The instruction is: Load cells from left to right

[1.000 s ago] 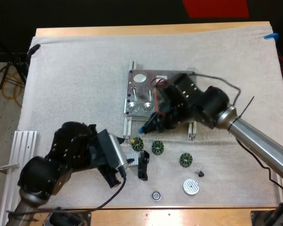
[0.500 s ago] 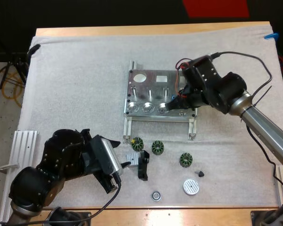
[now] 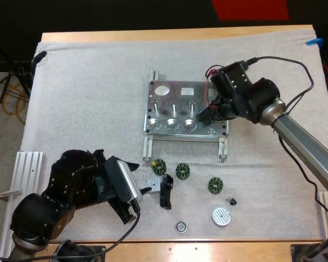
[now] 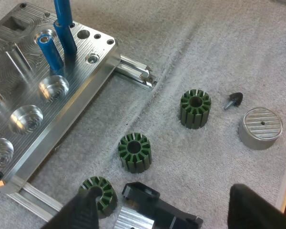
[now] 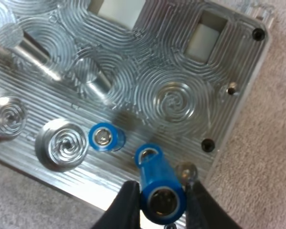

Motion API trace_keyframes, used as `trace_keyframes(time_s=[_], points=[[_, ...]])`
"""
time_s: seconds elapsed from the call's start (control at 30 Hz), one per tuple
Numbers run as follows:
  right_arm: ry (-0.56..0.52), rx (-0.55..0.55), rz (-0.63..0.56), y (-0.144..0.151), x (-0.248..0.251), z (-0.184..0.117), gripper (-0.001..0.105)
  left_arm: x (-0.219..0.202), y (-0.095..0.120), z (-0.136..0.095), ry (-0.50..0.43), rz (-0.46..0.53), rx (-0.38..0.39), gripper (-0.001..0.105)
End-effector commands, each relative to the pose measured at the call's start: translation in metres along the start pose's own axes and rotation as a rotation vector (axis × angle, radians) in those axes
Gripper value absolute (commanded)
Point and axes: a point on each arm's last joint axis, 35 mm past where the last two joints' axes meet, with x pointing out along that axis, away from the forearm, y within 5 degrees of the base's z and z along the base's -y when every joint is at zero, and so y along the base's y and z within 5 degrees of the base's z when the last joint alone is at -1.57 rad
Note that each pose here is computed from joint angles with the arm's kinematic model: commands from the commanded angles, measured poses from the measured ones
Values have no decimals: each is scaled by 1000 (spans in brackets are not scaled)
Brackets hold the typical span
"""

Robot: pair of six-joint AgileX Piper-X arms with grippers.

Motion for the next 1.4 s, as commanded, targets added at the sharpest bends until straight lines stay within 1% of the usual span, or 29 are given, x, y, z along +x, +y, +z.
trace_keyframes(time_s=[0.0,0.23,0.47,0.77,1.03,1.17,1.37], points=[[50,-14,-14,-1,9,-4,20,-3,-2,2,-9,1,-6,58],[31,-11,-64,-4,-2,-4,20,-3,-2,2,-9,1,-6,58],[9,-8,-67,-5,-11,-4,20,-3,-2,2,-9,1,-6,58],[58,-8,-60,-2,8,-6,20,-3,-2,2,-9,1,-6,58],[62,-8,-59,-1,20,-4,20,-3,-2,2,-9,1,-6,58],[83,-10,-103,-2,25,-5,20,-3,-2,2,-9,1,-6,58],[83,-10,-107,-2,25,-5,20,-3,-2,2,-9,1,-6,58]])
